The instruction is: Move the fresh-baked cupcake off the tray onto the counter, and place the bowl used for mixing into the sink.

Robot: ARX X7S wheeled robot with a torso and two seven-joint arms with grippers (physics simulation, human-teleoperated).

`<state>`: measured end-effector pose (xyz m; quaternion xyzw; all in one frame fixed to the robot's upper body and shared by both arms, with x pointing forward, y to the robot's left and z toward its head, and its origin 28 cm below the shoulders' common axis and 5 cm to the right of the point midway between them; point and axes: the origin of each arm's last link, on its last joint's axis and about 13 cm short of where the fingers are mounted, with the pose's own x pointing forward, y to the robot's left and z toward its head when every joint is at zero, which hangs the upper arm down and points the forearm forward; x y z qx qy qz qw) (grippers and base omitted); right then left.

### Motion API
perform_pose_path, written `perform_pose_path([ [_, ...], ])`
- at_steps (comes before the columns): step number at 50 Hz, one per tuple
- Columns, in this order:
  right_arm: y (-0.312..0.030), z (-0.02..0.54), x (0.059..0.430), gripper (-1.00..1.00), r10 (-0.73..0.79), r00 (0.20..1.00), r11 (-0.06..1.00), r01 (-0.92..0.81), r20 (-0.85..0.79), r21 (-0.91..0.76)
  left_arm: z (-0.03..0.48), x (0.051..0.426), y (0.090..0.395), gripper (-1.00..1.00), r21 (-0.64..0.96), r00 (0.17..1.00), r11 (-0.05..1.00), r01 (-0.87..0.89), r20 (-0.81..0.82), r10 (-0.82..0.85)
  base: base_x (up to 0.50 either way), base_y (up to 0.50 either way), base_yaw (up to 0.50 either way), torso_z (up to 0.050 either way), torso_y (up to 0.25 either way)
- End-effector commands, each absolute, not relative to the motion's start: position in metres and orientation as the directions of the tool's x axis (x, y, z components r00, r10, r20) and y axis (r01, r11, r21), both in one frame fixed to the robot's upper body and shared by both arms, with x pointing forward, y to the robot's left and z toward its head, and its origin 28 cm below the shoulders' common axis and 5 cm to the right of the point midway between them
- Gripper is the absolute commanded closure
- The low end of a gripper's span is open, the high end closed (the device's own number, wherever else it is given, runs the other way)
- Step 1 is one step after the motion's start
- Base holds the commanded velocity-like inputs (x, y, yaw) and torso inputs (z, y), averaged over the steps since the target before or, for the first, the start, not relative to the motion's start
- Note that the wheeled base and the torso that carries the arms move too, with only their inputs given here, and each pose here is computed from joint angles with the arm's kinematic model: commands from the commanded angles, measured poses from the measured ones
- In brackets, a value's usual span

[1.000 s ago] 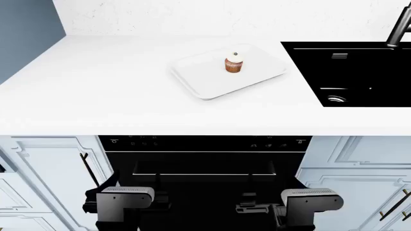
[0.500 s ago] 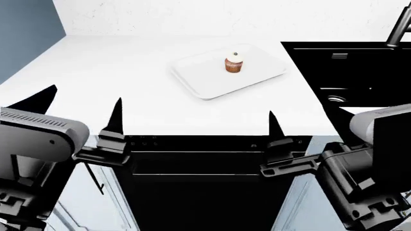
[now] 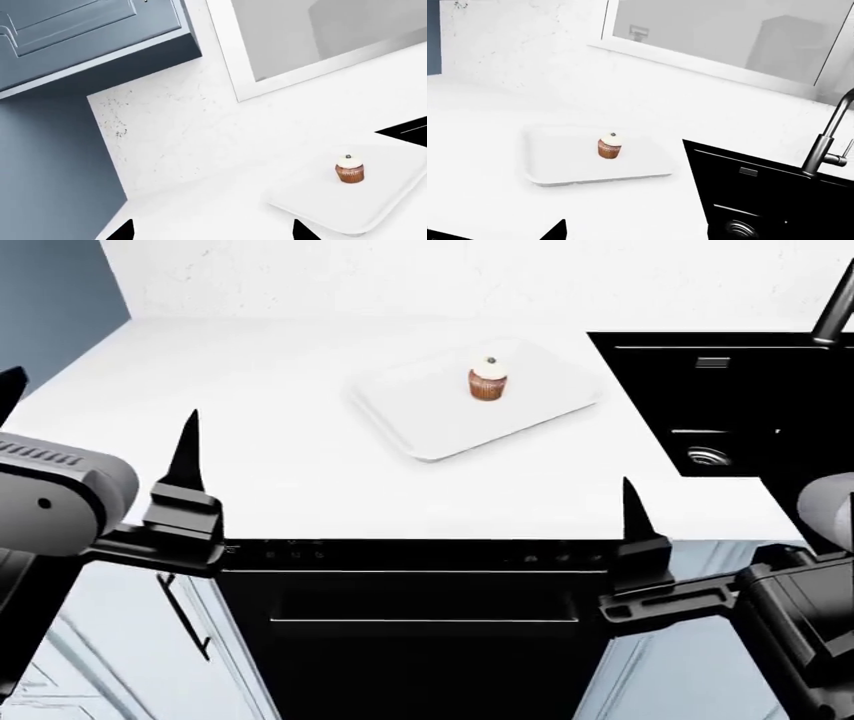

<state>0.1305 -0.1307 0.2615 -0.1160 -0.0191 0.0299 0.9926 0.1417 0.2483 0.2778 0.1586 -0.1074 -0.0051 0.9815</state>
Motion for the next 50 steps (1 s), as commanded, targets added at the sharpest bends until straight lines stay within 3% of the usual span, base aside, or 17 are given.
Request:
perform_pose_path([
  [1,-0.1318,0.2633,0.1303,-1.00,0.050,0.998,0.967,-0.040,0.033,-0.253,0.2798,0.1396,0.2491,-1.00,0.327,0.978,0.944,-0.039,0.205,-0.031,0.27,0.00,0.00,0.000,0.000],
  [50,-0.1275,0.2601,0.1319,-1.00,0.087,0.996,0.957,-0.077,0.023,-0.281,0.2793,0.1427,0.2498,-1.00,0.316,0.979,0.948,-0.040,0.202,-0.026,0.27,0.00,0.00,0.000,0.001],
])
